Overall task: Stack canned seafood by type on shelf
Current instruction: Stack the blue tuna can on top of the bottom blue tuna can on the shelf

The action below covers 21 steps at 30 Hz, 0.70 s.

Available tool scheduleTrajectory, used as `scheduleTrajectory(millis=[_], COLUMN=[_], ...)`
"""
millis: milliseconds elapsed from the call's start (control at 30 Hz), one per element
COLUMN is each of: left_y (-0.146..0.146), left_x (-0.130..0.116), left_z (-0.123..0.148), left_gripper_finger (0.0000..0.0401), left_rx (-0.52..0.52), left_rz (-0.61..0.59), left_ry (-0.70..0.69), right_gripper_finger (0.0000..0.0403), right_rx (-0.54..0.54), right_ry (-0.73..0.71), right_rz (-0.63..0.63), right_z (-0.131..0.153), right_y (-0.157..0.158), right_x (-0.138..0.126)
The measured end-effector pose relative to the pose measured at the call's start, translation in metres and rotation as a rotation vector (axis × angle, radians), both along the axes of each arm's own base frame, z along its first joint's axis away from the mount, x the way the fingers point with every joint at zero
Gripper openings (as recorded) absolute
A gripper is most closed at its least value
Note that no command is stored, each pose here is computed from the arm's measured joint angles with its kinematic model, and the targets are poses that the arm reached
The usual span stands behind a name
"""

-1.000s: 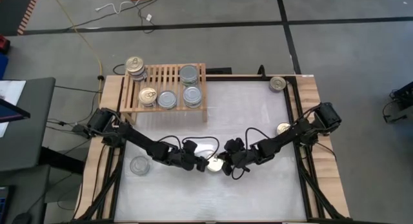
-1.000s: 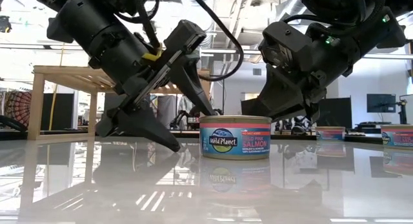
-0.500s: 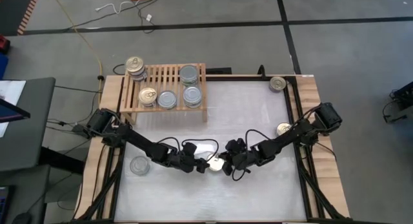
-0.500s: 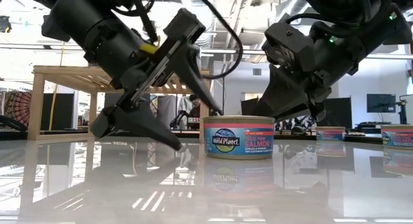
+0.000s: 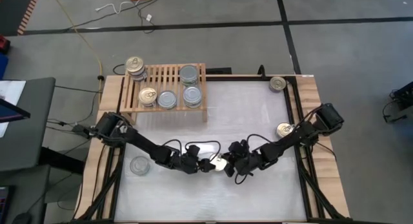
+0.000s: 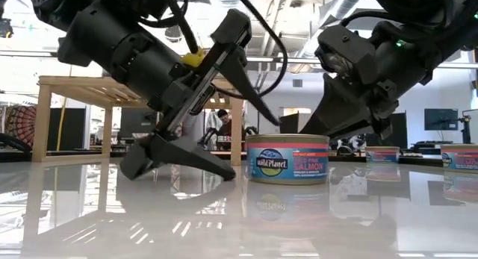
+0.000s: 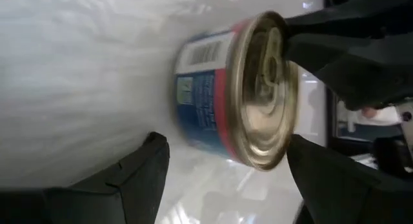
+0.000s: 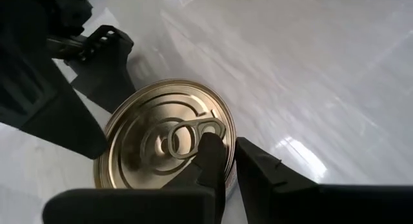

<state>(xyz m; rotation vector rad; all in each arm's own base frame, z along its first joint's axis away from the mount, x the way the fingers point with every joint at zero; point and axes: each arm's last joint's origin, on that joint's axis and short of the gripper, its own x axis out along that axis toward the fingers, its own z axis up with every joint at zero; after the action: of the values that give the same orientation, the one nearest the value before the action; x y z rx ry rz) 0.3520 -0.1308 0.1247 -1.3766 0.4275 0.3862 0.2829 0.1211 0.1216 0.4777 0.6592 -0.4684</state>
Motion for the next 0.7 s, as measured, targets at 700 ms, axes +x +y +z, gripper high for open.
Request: scheduleTrajectory(millis=[700], left_y=[-0.0005], left_x=[0.0019], left_z=[0.0018], left_gripper_finger=[0.0302], left_rx=[-0.002], left_rz=[-0.010], left_ry=[-0.035], right_gripper_finger=[0.0027], right_rx=[0.003], right_ry=[0.000], right_rz=[-0.010], right_z=[-0.0013], right_y=[0.0036], right_x=[-0.0032])
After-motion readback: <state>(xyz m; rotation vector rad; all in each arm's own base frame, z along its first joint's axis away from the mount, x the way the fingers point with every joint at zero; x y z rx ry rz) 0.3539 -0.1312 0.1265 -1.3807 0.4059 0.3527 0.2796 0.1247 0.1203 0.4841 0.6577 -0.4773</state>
